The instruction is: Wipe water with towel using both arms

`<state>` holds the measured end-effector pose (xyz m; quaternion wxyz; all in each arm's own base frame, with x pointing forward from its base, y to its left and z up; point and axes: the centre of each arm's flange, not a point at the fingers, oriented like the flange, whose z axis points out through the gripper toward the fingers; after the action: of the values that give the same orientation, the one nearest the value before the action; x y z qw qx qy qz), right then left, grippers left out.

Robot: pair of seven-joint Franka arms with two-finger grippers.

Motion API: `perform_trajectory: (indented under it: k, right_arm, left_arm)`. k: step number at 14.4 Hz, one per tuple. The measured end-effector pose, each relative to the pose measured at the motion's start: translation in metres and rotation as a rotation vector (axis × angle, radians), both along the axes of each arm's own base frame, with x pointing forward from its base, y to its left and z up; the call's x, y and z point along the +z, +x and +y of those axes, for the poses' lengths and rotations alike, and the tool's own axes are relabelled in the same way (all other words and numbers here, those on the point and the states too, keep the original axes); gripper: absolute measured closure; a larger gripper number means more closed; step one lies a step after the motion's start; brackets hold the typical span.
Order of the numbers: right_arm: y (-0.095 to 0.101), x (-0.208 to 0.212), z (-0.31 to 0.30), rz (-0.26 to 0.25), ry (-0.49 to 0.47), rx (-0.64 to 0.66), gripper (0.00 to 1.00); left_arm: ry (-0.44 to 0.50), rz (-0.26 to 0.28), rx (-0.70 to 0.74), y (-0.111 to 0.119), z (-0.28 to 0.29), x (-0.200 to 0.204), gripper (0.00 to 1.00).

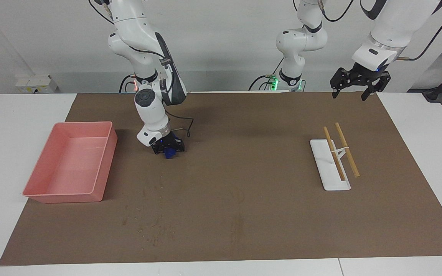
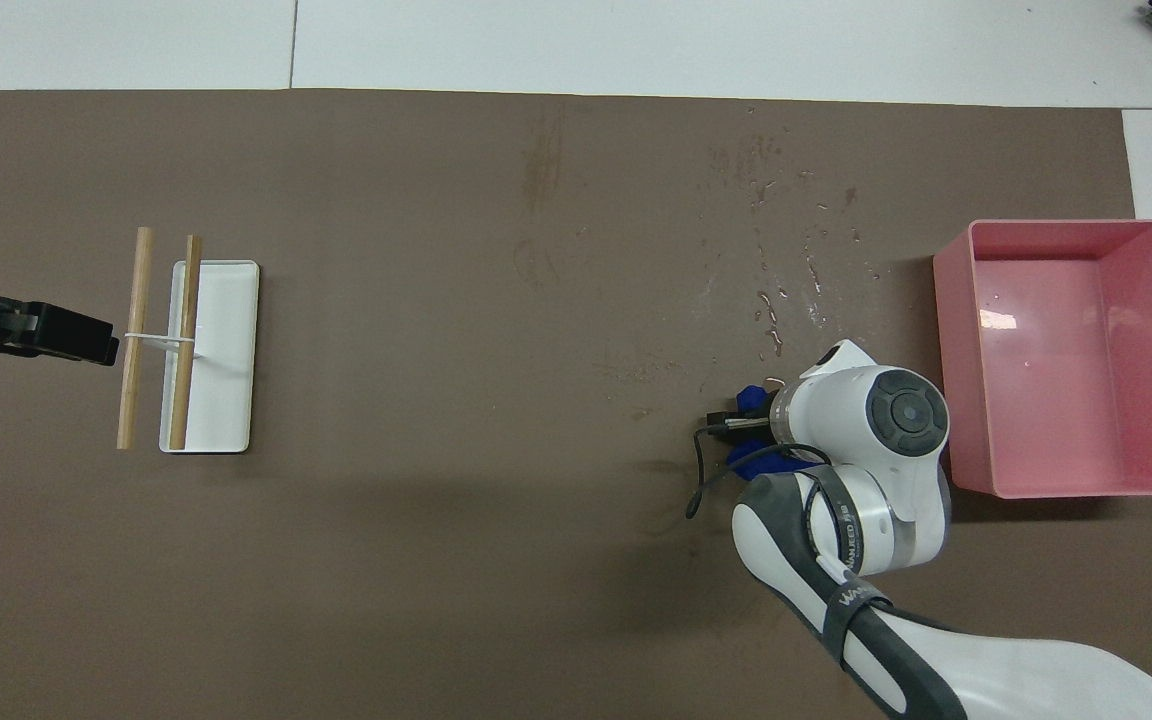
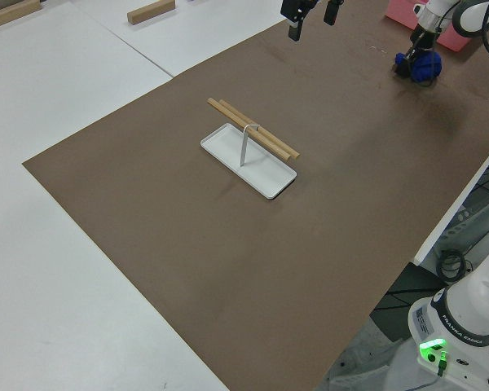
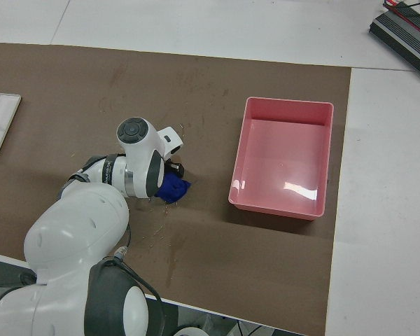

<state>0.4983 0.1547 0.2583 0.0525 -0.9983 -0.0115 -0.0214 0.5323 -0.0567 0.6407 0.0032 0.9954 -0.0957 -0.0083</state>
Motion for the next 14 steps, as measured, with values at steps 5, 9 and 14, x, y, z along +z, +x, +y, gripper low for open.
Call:
perform_trajectory:
  k: [5,9,14]
  right_arm:
    - [0.066,0.089,-0.012,0.010,0.033,0.124,1.00]
    - [0.071,0.091,-0.011,0.013,0.033,0.132,1.00]
    - [0.070,0.090,-0.011,0.019,0.032,0.133,1.00]
  left_arm:
    - [0.000,0.000,0.000,0.000,0.000,0.000,0.00]
    - [0.000,0.000,0.000,0.000,0.000,0.000,0.00]
    - [0.000,0.000,0.000,0.000,0.000,0.000,0.00]
